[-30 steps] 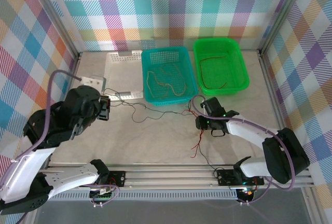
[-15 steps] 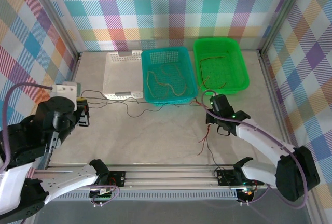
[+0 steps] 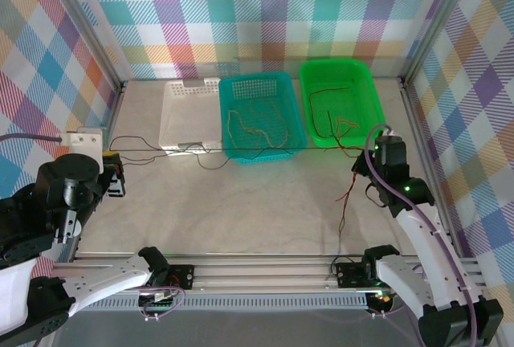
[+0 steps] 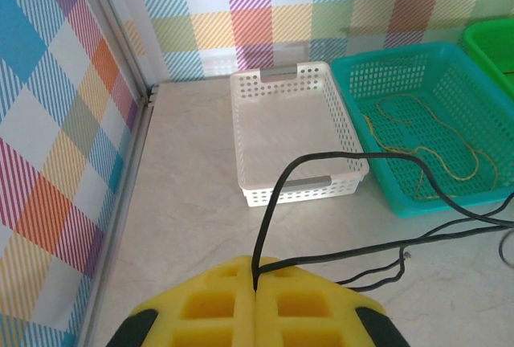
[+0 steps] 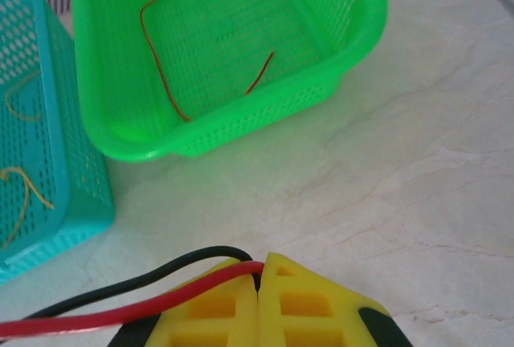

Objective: Untangle the cables

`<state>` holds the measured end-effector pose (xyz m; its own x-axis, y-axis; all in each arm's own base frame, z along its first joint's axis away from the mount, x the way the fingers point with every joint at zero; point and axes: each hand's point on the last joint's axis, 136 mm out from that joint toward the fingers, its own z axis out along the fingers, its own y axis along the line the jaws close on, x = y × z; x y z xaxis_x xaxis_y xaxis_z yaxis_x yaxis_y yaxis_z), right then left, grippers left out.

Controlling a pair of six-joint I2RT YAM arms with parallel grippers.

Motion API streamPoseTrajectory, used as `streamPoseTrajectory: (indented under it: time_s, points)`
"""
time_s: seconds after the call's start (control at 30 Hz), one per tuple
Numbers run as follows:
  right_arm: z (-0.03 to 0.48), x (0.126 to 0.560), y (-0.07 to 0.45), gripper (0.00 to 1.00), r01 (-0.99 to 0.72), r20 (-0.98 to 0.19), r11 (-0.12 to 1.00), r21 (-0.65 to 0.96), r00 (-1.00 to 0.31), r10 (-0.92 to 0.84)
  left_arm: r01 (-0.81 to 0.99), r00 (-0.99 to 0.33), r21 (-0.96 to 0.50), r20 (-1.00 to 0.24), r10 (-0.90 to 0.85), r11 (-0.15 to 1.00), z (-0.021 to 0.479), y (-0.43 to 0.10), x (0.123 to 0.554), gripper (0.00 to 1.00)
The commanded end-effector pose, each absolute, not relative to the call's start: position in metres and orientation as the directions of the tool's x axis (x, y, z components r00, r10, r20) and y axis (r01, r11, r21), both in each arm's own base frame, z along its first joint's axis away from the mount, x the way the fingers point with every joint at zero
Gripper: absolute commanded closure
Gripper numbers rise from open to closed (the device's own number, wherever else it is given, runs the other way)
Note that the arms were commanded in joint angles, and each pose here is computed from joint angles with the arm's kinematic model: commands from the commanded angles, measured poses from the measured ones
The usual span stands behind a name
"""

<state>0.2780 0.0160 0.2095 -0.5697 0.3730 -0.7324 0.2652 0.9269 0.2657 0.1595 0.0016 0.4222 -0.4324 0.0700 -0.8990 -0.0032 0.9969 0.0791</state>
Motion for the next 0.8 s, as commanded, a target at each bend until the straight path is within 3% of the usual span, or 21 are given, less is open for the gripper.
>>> streamPoseTrajectory:
  time_s: [0.0,0.33,0.6,0.77]
  points:
    - [0.209,0.268,-0.022,1.00,0.436,-0.708,0.866,0.244,-0.530,0.467,-0.148,-0.374,0.148,-0.924,0.084,0.978,0.436,0.039,0.152,1.00]
    - [0.264,0.284,-0.030,1.00,0.438,-0.739,0.793,0.423,-0.340,0.582,-0.101,-0.425,0.167,-0.899,0.109,0.981,0.418,0.019,0.163,1.00]
    - [0.340,0.291,-0.026,1.00,0.285,-0.815,0.814,0.506,-0.152,0.560,0.034,-0.527,0.122,-0.841,0.121,0.992,0.375,-0.030,0.180,1.00]
    - [0.366,0.290,-0.013,1.00,0.177,-0.818,0.821,0.542,-0.114,0.564,0.091,-0.569,0.085,-0.813,0.122,0.992,0.352,-0.057,0.191,1.00]
